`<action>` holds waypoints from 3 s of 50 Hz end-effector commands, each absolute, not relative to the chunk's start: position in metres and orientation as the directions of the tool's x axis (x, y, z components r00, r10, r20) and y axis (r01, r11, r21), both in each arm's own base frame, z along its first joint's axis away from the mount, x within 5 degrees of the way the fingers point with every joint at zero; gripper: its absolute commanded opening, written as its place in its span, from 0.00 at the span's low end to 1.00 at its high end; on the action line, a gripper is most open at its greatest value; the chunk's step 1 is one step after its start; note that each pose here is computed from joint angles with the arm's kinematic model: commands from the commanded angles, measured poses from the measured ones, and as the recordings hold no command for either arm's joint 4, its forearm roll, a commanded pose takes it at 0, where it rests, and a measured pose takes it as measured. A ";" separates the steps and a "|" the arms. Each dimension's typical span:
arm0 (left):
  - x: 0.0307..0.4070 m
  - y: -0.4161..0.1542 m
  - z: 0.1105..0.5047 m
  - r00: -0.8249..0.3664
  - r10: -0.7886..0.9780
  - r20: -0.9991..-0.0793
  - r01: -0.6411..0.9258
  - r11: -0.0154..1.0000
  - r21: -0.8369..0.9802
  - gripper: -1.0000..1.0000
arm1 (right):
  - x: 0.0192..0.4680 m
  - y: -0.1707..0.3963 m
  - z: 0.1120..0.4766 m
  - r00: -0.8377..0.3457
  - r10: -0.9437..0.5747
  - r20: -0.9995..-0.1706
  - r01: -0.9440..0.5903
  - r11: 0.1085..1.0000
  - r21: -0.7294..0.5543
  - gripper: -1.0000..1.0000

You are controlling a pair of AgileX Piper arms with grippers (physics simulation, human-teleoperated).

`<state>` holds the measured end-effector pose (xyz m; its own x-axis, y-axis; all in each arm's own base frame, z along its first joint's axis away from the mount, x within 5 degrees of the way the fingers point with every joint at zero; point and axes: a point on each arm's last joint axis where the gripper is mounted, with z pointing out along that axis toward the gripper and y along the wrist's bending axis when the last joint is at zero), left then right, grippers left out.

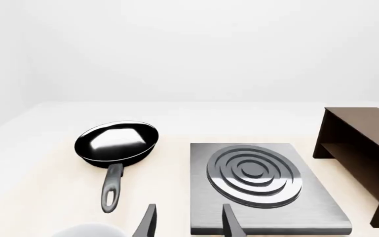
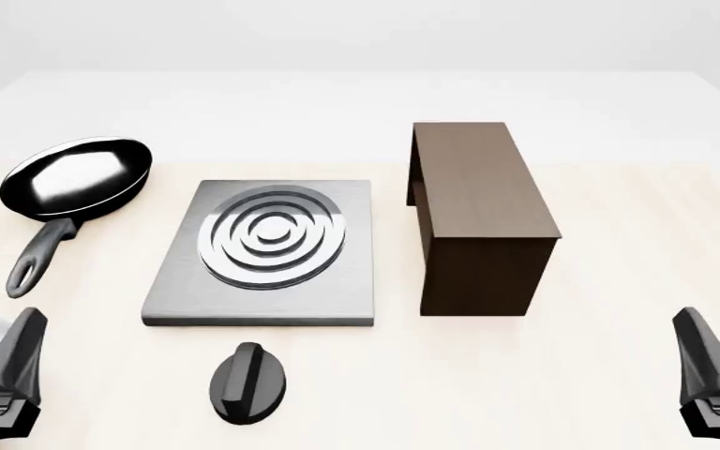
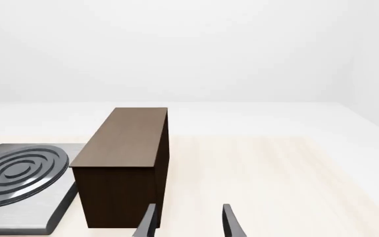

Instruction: Turn on the stove.

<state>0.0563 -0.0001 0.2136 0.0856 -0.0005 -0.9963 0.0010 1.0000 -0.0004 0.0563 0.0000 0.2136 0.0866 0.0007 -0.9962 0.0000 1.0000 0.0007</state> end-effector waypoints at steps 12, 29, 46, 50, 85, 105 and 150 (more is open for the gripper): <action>0.056 0.000 0.215 0.082 -0.003 -0.997 -0.005 1.000 -0.004 1.00 | 0.057 0.000 0.214 0.085 0.002 -0.996 0.000 1.000 0.002 1.00; 0.051 -0.003 0.263 -0.023 -0.011 -1.000 0.052 0.999 -0.012 1.00 | 0.057 0.000 0.214 0.087 -0.006 -0.996 0.000 1.000 -0.006 1.00; 0.065 -0.008 0.305 -0.133 0.008 -0.991 0.124 0.992 -0.009 1.00 | 0.056 -0.001 0.214 0.087 -0.001 -0.996 0.022 1.000 0.001 1.00; 0.071 -0.010 0.306 -0.172 -0.004 -0.985 0.131 0.991 -0.027 1.00 | 0.056 -0.001 0.215 0.089 -0.014 -0.996 0.022 1.000 -0.012 1.00; 0.117 -0.024 0.297 -0.477 0.047 -0.878 0.180 0.983 -0.045 1.00 | 0.056 -0.001 0.215 0.089 -0.014 -0.996 0.022 1.000 -0.012 1.00; 0.122 -0.031 0.268 -0.531 0.076 -0.844 0.216 0.975 -0.047 1.00 | 0.056 -0.001 0.215 0.089 -0.014 -0.996 0.022 1.000 -0.012 1.00; 0.137 -0.037 0.209 -0.627 0.114 -0.770 0.229 0.973 -0.042 1.00 | 0.056 -0.001 0.215 0.088 -0.014 -0.996 0.022 1.000 -0.012 1.00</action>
<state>0.1343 -0.0367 0.2208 -0.6097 0.1089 -0.7851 0.2301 0.9722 -0.0438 0.0563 -0.0012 0.2147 0.0885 -0.0139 -0.9960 0.0219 0.9997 -0.0120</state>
